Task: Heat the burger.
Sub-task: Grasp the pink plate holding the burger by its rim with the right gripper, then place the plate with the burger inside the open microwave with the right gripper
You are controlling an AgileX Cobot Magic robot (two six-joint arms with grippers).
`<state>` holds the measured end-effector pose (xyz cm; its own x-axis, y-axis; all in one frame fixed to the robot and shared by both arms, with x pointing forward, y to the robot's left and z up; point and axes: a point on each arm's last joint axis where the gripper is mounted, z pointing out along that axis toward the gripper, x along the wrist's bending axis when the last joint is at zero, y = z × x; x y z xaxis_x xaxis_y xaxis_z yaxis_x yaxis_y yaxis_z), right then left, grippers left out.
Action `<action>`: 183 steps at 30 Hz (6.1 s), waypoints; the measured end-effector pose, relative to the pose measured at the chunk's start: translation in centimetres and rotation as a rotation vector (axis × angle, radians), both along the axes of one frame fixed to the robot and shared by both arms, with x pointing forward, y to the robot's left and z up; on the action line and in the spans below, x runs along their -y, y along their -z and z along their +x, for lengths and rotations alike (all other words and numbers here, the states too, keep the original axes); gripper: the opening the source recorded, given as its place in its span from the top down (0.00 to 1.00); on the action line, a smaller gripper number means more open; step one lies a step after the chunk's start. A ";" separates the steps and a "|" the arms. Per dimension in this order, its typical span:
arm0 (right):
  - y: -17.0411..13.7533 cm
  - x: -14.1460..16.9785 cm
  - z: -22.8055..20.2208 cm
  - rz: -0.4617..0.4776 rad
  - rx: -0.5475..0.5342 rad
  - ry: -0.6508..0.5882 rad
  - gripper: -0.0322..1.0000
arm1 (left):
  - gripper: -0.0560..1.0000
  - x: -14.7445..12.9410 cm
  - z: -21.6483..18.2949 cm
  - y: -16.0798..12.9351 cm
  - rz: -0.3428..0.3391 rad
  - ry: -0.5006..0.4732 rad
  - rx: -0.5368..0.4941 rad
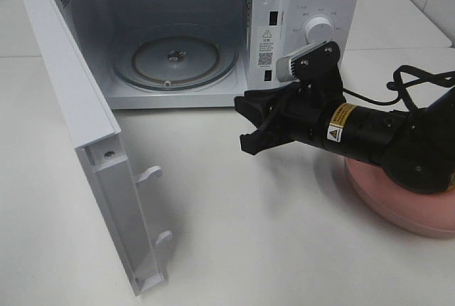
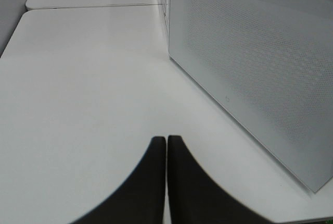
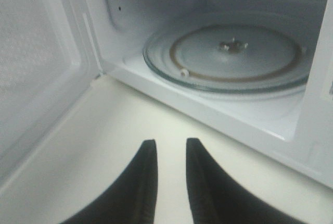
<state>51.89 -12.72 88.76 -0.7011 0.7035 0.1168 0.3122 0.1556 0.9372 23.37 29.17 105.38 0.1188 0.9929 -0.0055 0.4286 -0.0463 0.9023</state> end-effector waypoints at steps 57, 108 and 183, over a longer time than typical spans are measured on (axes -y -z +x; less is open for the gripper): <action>-5.6 5.8 -0.1 -0.555 -0.909 0.354 0.23 | 0.95 0.0 0.0 0.0 0.000 0.000 0.000; 0.6 5.8 1.7 -0.710 -0.947 0.320 0.87 | 0.95 0.0 0.0 0.0 0.000 0.000 0.000; -5.1 0.4 -10.5 -1.150 -0.114 -0.395 0.93 | 0.95 0.0 0.0 0.0 0.000 0.000 0.000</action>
